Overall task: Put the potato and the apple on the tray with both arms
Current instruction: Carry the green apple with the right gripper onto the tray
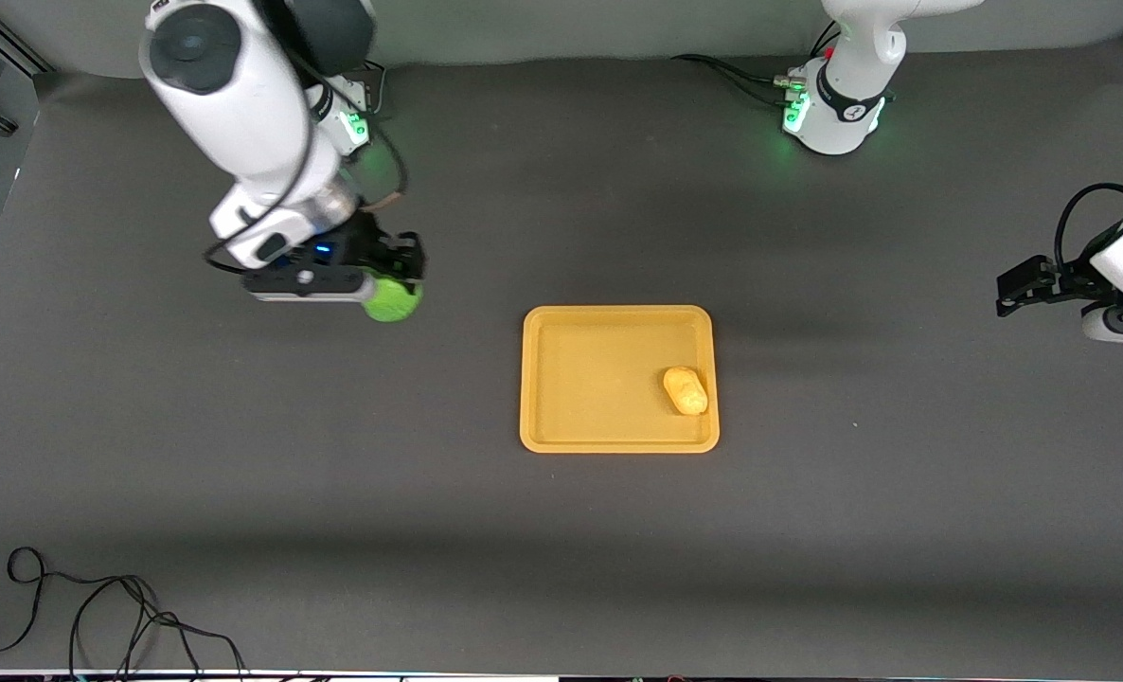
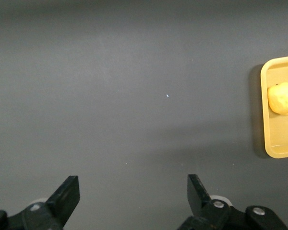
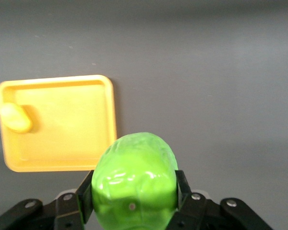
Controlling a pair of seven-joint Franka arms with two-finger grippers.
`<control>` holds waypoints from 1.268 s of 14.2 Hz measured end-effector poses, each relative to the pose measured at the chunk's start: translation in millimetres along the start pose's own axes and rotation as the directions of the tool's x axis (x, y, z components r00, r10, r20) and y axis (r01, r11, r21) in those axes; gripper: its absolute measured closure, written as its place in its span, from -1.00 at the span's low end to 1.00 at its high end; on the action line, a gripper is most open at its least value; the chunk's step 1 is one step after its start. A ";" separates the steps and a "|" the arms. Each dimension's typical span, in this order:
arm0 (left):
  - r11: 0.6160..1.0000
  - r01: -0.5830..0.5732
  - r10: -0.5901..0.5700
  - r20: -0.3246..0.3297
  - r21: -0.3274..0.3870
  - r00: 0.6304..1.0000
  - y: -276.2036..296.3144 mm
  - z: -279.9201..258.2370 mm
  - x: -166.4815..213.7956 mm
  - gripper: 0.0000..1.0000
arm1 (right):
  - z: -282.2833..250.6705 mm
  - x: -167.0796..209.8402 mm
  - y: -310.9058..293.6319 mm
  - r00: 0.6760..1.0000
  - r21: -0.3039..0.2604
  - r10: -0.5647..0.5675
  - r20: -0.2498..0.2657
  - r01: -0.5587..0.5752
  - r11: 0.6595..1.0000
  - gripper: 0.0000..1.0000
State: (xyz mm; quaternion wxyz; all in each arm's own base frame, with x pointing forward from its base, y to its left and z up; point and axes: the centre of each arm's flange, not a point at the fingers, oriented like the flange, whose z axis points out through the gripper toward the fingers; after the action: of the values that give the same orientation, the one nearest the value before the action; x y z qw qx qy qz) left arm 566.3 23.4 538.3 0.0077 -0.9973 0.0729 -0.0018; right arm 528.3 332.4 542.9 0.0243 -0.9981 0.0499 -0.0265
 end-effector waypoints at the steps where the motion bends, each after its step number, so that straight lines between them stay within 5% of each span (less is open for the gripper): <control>1: 1.000 -0.001 0.001 0.006 -0.001 1.000 0.7 3.2 -0.3 -1.00 | 5.2 -1.4 -31.8 1.000 0.000 0.024 -0.001 -0.024 1.000 -0.36; 8: 1.000 -0.003 0.003 -0.013 0.005 1.000 1.5 -5.0 -2.4 -1.00 | 112.7 -51.1 -218.7 0.988 -0.005 0.155 -0.003 -0.155 0.988 -0.36; 18: 1.000 -0.012 0.012 -0.009 0.005 1.000 1.6 -4.5 -2.8 -1.00 | 320.1 -22.7 -223.4 0.985 -0.027 0.153 -0.074 -0.155 0.988 -0.36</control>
State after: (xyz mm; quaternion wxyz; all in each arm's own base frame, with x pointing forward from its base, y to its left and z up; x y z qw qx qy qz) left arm 563.3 22.2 542.8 0.0099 -0.9968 0.0790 -0.0062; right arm 545.5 571.4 233.9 0.0081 -0.9899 0.1282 -0.0596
